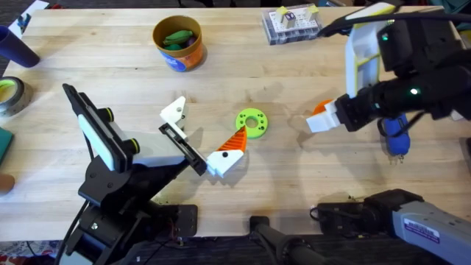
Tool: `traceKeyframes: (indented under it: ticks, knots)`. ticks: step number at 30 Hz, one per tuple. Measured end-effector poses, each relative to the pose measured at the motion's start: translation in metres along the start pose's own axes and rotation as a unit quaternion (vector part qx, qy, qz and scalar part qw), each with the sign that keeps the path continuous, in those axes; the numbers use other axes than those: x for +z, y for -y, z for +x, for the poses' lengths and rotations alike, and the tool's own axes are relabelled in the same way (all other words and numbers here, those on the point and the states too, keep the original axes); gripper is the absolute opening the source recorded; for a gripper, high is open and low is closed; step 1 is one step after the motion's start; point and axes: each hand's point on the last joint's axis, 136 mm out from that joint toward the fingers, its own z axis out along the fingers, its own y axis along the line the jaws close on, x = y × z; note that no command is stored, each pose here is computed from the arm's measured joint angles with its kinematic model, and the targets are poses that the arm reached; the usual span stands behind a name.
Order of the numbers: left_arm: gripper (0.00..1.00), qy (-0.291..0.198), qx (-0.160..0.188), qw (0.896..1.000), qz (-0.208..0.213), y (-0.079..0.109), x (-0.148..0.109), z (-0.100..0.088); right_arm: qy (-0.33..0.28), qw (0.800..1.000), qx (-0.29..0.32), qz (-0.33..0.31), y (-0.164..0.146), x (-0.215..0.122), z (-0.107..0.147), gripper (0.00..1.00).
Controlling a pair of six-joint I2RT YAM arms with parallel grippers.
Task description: Pick up the gripper from the table and insert it into the empty holder that is missing its gripper. Then pick up a screw, insert it into the mounting hole, and use the screwdriver to tighten it. Finally, clean up the table by picking up the vegetable and placing it into the bucket.
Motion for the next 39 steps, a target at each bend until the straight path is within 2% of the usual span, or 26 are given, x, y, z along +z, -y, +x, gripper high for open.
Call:
traceKeyframes:
  ticks: [4, 8, 13, 20, 25, 30, 33, 39]
  knots:
    - [0.992, 0.003, 0.001, 1.0, 0.0, 0.0, 0.0, -0.002, -0.016, 1.0, -0.001, -0.002, -0.001, 0.003, 0.004, 0.852]
    - [0.992, 0.004, 0.001, 1.0, 0.0, 0.0, 0.0, -0.002, -0.017, 1.0, -0.003, -0.003, -0.003, -0.011, 0.001, 0.852]
    - [0.992, 0.004, 0.001, 1.0, 0.0, 0.0, 0.0, -0.002, 0.045, 0.999, -0.011, 0.025, 0.002, -0.045, -0.021, 0.852]
    - [0.992, 0.004, 0.001, 1.0, 0.0, 0.0, 0.0, -0.002, 0.078, 0.993, -0.043, 0.076, 0.014, -0.065, -0.023, 0.852]
    - [0.992, 0.004, 0.001, 1.0, 0.0, 0.0, 0.0, -0.002, 0.061, 0.986, -0.127, 0.093, 0.019, -0.062, -0.022, 0.852]
    - [0.992, 0.004, 0.001, 1.0, 0.0, 0.0, 0.0, -0.002, 0.011, 0.975, -0.204, 0.083, 0.022, -0.042, -0.019, 0.852]
    - [0.992, 0.004, 0.001, 1.0, 0.0, 0.0, 0.0, -0.002, -0.034, 0.97, -0.232, 0.065, 0.024, -0.022, -0.014, 0.852]
    - [0.992, 0.004, 0.001, 1.0, 0.0, 0.0, 0.0, -0.002, -0.096, 0.963, -0.25, 0.037, 0.028, 0.008, -0.005, 0.852]
